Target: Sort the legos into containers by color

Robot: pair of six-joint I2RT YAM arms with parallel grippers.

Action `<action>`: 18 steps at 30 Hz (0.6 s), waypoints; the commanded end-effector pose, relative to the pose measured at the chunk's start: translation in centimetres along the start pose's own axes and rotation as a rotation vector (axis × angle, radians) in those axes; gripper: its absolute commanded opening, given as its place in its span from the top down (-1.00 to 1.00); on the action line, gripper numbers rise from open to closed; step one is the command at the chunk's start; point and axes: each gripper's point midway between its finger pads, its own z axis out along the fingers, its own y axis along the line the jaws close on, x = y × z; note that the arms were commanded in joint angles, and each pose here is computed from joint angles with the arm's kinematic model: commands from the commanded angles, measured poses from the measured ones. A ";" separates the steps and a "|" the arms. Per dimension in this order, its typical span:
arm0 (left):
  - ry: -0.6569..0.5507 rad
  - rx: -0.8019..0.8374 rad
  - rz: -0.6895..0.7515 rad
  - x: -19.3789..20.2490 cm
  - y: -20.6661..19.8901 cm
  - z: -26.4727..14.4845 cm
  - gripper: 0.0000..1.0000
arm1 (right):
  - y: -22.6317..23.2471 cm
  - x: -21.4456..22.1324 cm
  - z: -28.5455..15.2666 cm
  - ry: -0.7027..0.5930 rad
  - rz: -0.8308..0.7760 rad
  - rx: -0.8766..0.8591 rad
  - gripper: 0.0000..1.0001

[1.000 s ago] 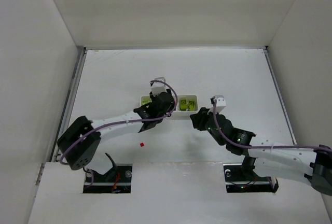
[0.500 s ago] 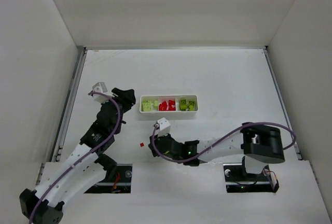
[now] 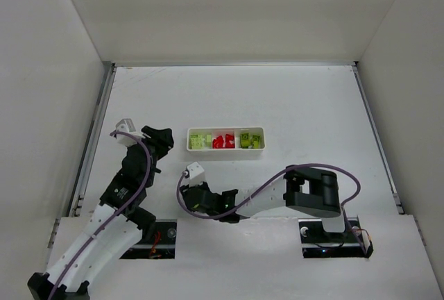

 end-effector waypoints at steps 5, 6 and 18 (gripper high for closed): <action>0.015 0.013 -0.007 0.2 -0.3 0.3 0.10 | 0.2 -0.8 0.9 -0.016 -0.082 0.073 0.09; 0.010 0.016 -0.013 0.1 -0.3 0.2 0.10 | 0.1 -0.8 0.9 -0.017 -0.087 0.084 0.11; -0.041 -0.012 -0.024 -1.7 0.4 0.1 0.09 | -0.5 0.8 0.8 -0.003 -0.162 0.109 0.27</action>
